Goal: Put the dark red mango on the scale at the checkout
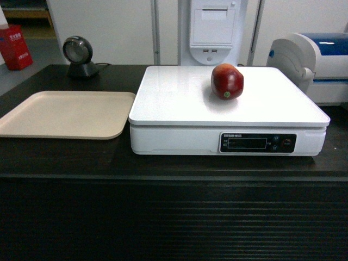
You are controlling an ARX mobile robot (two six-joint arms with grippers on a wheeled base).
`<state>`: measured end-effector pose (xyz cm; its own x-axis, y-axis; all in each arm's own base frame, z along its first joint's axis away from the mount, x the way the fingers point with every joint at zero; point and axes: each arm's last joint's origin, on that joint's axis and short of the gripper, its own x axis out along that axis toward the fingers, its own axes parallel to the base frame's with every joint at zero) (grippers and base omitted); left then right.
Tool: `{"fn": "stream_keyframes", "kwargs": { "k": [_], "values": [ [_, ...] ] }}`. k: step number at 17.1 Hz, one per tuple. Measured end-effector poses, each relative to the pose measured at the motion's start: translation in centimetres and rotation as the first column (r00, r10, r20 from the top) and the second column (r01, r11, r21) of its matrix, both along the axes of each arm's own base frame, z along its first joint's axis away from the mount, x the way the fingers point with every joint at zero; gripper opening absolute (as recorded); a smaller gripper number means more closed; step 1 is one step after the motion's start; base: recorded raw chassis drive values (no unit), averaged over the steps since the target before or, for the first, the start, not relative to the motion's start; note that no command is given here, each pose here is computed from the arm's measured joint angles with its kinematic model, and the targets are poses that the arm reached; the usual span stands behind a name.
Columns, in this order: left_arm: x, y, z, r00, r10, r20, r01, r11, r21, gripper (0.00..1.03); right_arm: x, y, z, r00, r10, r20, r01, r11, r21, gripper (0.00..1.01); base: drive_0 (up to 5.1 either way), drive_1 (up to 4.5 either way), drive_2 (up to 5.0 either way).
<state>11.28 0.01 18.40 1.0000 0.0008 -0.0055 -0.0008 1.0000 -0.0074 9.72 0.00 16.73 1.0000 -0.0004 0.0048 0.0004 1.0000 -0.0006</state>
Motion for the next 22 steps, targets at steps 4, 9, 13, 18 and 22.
{"fn": "stream_keyframes", "kwargs": {
  "k": [4,9,13,18,22],
  "values": [
    [-0.3,0.0,-0.3,1.000,0.000,0.008,0.000,1.0000,0.000,0.02,0.0,0.0,0.0,1.000,0.000,0.000,0.000,1.0000,0.000,0.98,0.0,0.00,0.0],
    [-1.5,0.0,-1.7,1.000,0.003,0.008,-0.003,1.0000,0.000,0.02,0.0,0.0,0.0,1.000,0.002,0.000,-0.002,1.0000,0.000,0.98,0.0,0.00,0.0],
    [-1.5,0.0,-1.8,1.000,0.000,0.003,0.000,1.0000,0.001,0.02,0.0,0.0,0.0,1.000,0.000,0.000,0.000,1.0000,0.000,0.98,0.0,0.00,0.0],
    [-1.5,0.0,-1.8,1.000,0.000,0.003,0.000,1.0000,0.000,0.03,0.0,0.0,0.0,1.000,0.000,0.000,0.000,1.0000,0.000,0.98,0.0,0.00,0.0],
    [-1.5,0.0,-1.8,1.000,0.000,0.003,0.000,1.0000,0.001,0.42,0.0,0.0,0.0,1.000,0.000,0.000,0.000,1.0000,0.000,0.98,0.0,0.00,0.0]
  ]
}}
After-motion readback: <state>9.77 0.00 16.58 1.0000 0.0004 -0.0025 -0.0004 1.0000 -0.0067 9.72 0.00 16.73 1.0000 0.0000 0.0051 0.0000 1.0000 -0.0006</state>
